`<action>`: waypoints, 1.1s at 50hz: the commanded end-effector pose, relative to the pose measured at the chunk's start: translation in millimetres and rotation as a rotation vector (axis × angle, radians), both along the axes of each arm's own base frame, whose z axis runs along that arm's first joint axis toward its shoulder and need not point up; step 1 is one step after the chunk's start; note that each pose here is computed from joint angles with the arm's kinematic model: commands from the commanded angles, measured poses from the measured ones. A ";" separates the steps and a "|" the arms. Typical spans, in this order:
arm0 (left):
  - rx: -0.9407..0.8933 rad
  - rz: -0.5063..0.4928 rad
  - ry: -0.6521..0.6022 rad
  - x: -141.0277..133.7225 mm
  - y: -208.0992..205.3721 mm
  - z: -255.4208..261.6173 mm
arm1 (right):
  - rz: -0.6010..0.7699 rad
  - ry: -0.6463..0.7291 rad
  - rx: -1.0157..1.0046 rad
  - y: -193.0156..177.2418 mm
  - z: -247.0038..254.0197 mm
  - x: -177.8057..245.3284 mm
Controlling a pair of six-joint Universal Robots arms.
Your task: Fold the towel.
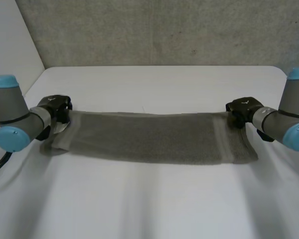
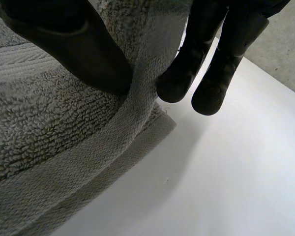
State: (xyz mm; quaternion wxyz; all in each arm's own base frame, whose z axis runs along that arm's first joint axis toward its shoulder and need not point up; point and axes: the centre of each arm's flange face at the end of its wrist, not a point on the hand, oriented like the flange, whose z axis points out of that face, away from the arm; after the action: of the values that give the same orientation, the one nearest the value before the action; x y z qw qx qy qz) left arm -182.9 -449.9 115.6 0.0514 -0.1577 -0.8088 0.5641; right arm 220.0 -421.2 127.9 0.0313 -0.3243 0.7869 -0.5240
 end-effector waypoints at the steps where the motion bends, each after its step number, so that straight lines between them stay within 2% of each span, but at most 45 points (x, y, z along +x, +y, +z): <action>1: -0.015 -0.003 0.044 -8.7 -4.4 -3.2 | -0.056 0.027 -0.052 -6.7 -7.8 -0.5; 7: -0.036 0.003 0.077 -10.5 -6.5 5.5 | -0.063 0.003 -0.075 -6.7 -6.9 3.8; 14: -0.058 -0.042 0.082 -30.5 7.3 24.5 | -0.071 -0.040 -0.084 2.8 15.2 6.5; 21: -0.113 -0.039 0.090 -23.9 23.0 54.9 | -0.071 -0.051 -0.155 20.0 57.5 1.0; 28: -0.218 -0.040 0.094 -13.9 58.6 85.6 | -0.058 -0.035 -0.168 59.0 87.6 -7.8; 34: -0.237 -0.044 0.096 -11.4 86.3 89.6 | -0.030 0.037 -0.136 87.5 78.7 -12.6; 39: -0.228 -0.045 0.095 -8.3 117.8 80.2 | 0.008 0.131 -0.115 111.1 50.2 -17.5; 50: -0.253 -0.050 0.097 -7.7 131.4 60.1 | 0.020 0.149 -0.132 119.5 24.2 -15.6; 55: -0.255 -0.045 0.096 -6.1 131.6 59.0 | 0.025 0.162 -0.076 116.2 -0.6 -14.3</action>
State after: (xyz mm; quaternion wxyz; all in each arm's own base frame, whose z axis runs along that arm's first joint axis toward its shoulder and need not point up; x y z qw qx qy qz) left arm -189.9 -317.6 176.4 0.0834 -0.1548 -0.7250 0.6659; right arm 203.7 -301.4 148.3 -0.0433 -0.3735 0.7509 -0.5429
